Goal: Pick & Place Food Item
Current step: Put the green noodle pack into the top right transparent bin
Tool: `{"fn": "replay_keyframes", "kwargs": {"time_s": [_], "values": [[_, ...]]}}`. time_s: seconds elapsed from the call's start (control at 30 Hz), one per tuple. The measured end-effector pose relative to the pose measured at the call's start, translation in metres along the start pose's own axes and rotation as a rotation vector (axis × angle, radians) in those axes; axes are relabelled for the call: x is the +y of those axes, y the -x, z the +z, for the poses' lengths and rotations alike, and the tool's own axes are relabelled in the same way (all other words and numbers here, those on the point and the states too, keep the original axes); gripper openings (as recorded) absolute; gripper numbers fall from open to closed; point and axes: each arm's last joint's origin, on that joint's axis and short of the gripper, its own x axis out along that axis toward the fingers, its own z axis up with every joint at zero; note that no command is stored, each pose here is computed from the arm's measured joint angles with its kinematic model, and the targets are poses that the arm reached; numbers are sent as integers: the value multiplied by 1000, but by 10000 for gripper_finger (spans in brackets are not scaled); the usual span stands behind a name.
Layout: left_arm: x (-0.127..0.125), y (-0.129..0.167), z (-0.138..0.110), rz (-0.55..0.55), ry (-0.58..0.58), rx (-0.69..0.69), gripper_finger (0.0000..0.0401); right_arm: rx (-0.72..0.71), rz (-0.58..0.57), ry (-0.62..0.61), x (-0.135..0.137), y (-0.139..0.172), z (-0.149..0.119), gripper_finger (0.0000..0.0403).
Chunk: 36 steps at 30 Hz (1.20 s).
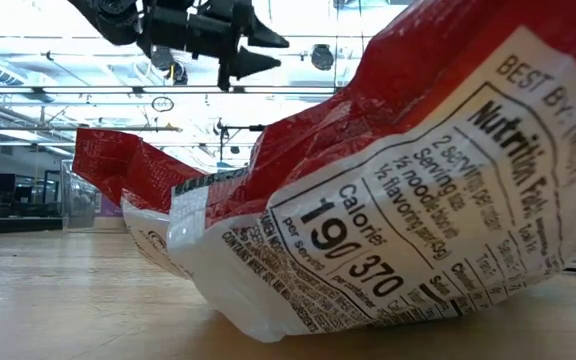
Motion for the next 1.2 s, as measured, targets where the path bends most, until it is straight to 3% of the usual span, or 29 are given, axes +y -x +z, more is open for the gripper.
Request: {"fn": "replay_keyframes", "kwargs": {"time_s": [0.13, 0.27, 0.6, 0.97, 1.2], "values": [[-19, -14, 10, -38, -34, 56, 210, -81, -74, 63, -1, 0, 9, 0], [-38, -38, 6, -91, -115, 107, 210, -142, -132, 103, -3, 2, 17, 0], [-45, -95, -44, -154, -245, 306, 211, -182, -165, 103, -4, 3, 23, 0], [-39, -100, -51, -141, -279, 316, 296, -205, -167, 120, 0, 6, 24, 0], [-43, -102, -48, -242, -276, 271, 301, -205, -165, 111, 1, 6, 24, 0]]}}
